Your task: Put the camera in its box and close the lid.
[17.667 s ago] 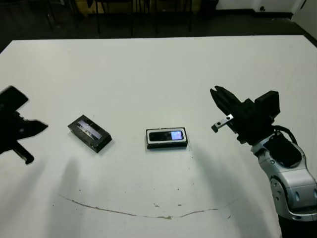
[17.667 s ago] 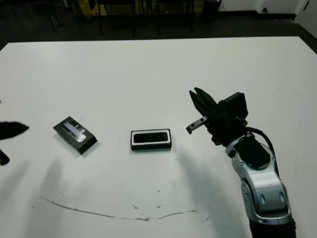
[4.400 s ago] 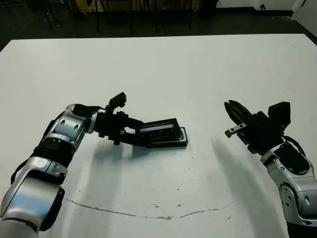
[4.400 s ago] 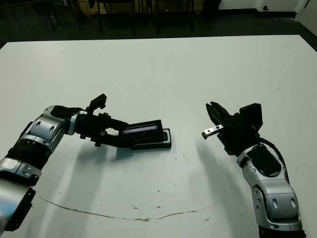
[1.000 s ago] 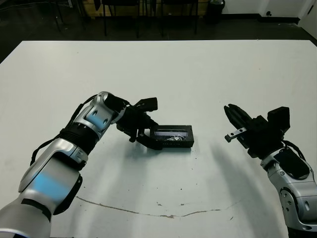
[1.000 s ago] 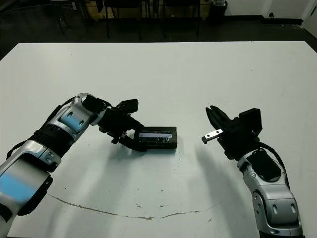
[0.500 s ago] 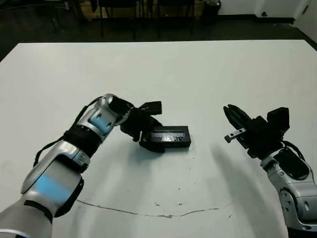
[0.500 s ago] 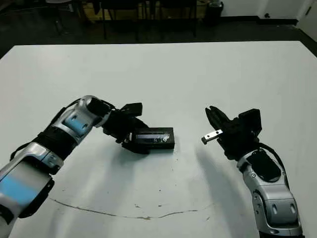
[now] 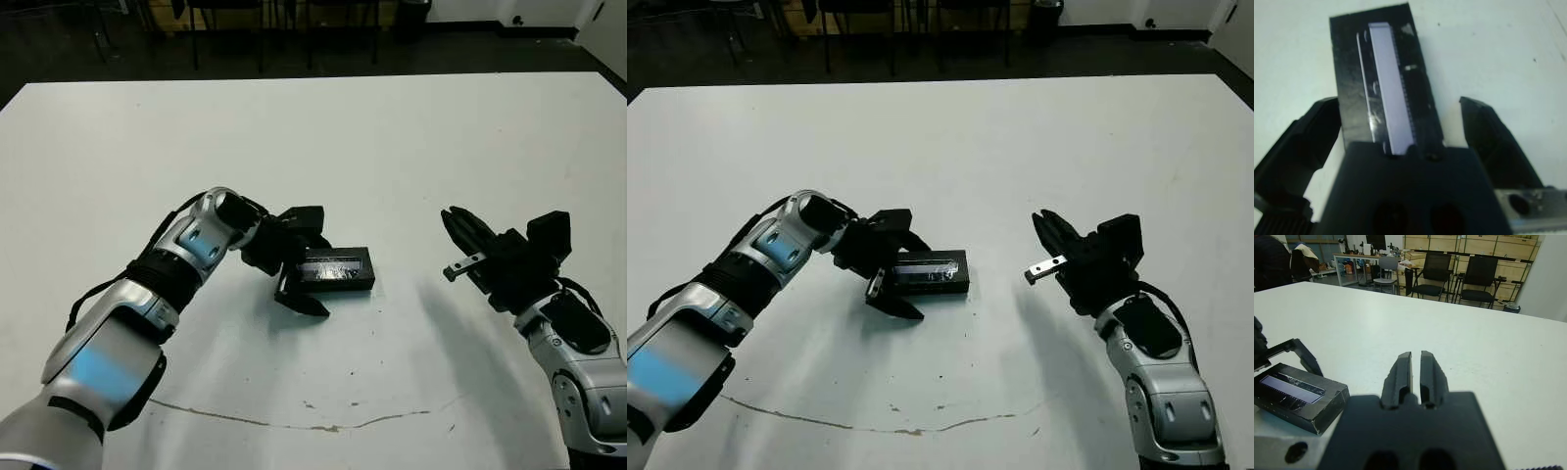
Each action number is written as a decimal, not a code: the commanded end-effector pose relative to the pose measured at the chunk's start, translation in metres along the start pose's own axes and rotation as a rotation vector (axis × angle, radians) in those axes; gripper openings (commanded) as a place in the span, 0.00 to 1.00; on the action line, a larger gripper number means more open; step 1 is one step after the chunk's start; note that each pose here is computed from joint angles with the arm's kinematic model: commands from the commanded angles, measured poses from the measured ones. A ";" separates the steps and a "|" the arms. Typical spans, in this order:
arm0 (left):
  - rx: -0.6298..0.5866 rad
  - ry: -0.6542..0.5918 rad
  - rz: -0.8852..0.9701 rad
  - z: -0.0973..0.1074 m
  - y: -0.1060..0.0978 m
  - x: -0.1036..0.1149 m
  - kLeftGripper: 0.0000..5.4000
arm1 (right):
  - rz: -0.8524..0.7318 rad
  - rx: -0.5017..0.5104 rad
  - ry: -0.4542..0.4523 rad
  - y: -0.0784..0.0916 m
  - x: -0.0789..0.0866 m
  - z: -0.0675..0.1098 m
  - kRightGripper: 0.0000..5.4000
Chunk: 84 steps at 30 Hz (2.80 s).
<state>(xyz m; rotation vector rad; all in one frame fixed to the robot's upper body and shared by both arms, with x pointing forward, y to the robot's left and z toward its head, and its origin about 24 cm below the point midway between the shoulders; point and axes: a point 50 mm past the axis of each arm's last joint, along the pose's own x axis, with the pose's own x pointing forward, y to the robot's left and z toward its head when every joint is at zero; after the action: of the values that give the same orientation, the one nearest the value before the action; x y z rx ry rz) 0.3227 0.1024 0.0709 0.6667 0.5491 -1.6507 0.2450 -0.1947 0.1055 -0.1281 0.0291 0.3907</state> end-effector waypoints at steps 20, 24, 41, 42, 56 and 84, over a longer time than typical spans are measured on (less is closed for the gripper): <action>-0.145 0.172 0.326 -0.064 -0.047 -0.099 1.00 | -0.002 0.013 0.031 -0.001 0.005 -0.005 0.00; -0.170 0.026 0.775 -0.038 -0.041 -0.114 0.97 | 0.005 -0.002 0.022 -0.001 0.006 -0.005 0.00; -0.266 -0.412 1.067 0.044 -0.038 -0.017 0.38 | -0.009 0.005 0.030 0.001 0.007 -0.006 0.00; -0.268 -0.387 1.051 0.046 -0.038 -0.011 0.34 | -0.008 0.006 0.030 0.001 0.007 -0.006 0.00; -0.395 -0.193 0.838 0.026 -0.052 0.051 0.00 | -0.001 0.017 0.014 0.005 0.001 -0.005 0.00; -0.755 -0.128 0.780 -0.032 -0.066 0.043 0.00 | 0.033 0.040 -0.005 0.008 -0.002 -0.011 0.00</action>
<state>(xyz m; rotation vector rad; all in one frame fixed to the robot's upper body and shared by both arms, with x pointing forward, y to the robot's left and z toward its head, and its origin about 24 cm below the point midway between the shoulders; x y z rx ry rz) 0.2745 0.0707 0.0582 0.1507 0.4065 -0.7626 0.2420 -0.1877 0.1001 -0.1009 0.0130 0.4229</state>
